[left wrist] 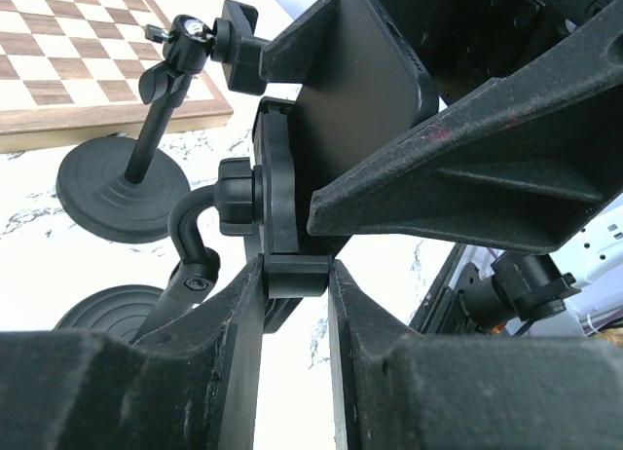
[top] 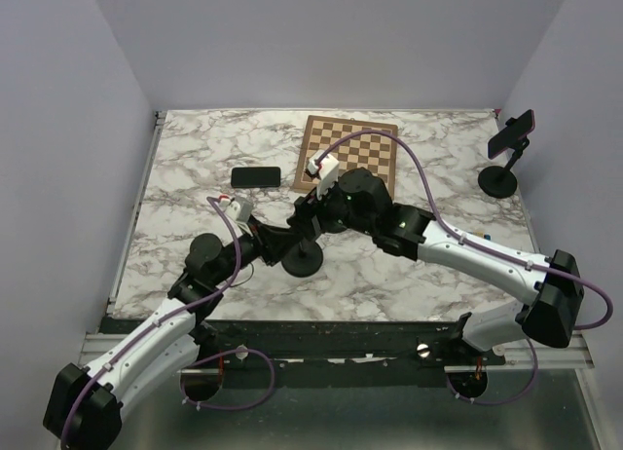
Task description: Remove the phone from the phone stand
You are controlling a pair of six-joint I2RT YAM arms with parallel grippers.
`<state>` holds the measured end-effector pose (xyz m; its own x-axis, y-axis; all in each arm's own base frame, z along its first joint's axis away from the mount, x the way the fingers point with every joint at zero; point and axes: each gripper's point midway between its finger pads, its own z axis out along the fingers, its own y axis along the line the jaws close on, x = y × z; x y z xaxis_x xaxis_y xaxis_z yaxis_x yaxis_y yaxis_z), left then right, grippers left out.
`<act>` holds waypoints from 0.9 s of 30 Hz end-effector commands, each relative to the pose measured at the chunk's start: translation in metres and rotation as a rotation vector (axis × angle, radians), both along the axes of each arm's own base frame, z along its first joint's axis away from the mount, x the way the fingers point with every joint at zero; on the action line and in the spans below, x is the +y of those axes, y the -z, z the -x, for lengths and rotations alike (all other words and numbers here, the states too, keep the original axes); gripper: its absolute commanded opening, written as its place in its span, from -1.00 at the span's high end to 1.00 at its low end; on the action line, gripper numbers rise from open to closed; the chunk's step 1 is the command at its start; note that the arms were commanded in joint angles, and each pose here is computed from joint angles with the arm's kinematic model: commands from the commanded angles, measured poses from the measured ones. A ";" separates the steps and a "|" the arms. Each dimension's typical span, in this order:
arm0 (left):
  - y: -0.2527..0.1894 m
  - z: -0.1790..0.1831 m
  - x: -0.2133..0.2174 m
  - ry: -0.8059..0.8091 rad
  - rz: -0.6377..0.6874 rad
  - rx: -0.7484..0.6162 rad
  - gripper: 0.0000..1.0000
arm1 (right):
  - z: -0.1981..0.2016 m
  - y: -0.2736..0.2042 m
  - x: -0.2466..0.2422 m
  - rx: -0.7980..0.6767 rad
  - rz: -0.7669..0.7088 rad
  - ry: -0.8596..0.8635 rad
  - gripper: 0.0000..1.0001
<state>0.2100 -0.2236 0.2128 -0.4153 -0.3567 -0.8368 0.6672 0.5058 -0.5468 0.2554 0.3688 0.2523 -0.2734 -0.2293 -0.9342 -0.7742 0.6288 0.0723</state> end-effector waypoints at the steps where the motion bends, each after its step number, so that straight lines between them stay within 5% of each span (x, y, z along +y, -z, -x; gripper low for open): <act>1: 0.031 0.003 -0.002 0.023 -0.030 0.109 1.00 | -0.018 0.019 -0.017 -0.037 0.121 -0.031 0.99; 11: 0.028 0.008 -0.012 0.100 -0.035 0.106 1.00 | 0.018 0.011 0.008 -0.009 0.101 -0.312 0.99; 27: 0.032 -0.003 -0.010 0.057 -0.076 0.135 1.00 | 0.057 -0.022 0.024 0.142 -0.087 -0.436 0.99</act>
